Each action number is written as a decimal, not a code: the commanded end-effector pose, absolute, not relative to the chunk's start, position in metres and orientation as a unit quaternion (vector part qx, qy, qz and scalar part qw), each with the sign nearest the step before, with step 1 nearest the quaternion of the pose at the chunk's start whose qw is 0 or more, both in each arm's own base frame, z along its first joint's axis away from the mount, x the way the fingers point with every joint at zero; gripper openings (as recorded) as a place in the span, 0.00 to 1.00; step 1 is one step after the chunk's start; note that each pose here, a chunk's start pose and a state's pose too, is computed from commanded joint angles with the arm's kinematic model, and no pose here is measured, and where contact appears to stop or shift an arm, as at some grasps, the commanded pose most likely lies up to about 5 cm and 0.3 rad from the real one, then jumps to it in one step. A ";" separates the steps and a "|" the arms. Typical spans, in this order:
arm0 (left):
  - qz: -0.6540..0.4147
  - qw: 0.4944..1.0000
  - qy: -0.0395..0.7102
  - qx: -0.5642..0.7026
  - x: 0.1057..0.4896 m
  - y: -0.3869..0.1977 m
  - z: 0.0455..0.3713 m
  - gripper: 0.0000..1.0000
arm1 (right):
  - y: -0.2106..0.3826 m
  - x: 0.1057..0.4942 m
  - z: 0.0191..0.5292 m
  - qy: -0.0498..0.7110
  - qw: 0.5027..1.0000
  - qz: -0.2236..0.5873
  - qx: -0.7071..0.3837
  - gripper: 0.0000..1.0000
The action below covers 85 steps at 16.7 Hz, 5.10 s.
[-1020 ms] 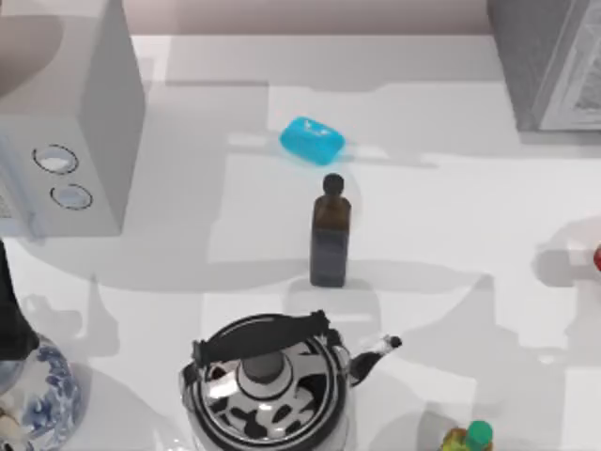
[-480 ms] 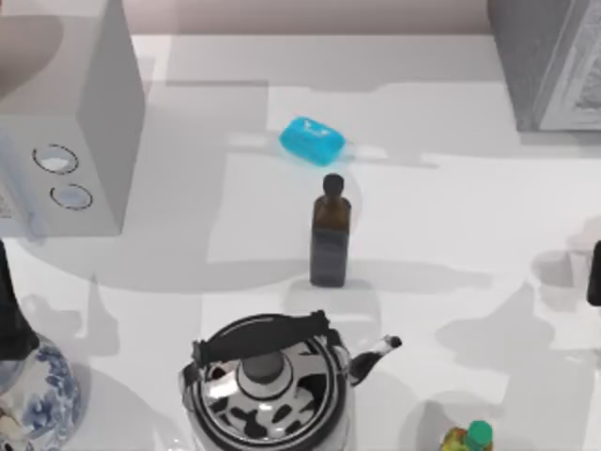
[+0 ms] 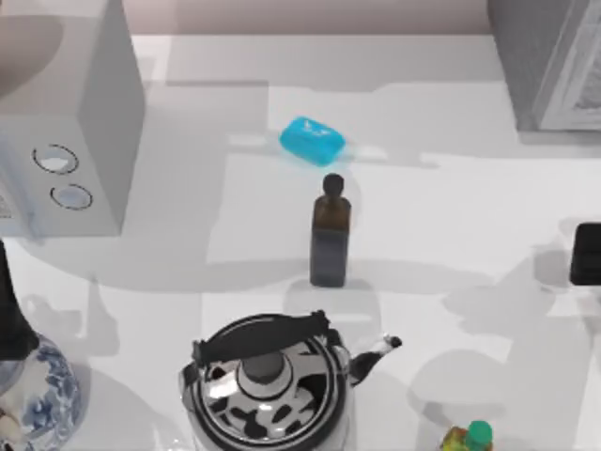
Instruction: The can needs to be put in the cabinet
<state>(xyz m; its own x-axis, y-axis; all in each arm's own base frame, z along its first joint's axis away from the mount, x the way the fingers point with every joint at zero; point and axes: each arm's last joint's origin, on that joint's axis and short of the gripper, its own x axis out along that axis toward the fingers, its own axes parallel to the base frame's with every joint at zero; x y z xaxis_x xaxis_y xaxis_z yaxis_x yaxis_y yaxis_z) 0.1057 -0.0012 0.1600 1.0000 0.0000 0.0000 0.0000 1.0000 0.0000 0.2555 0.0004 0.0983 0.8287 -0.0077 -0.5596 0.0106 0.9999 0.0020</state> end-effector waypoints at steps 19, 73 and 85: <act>0.000 1.000 0.000 0.000 0.106 -0.001 0.160 1.00 | -0.003 0.272 0.079 0.293 0.956 -0.005 0.003 0.25; 0.000 1.000 0.000 0.000 0.106 -0.001 0.160 1.00 | -0.001 0.106 0.170 0.005 1.000 0.000 0.000 0.00; 0.000 1.000 0.000 0.000 0.106 -0.001 0.160 1.00 | 0.000 0.107 0.185 0.019 1.000 -0.001 0.001 0.00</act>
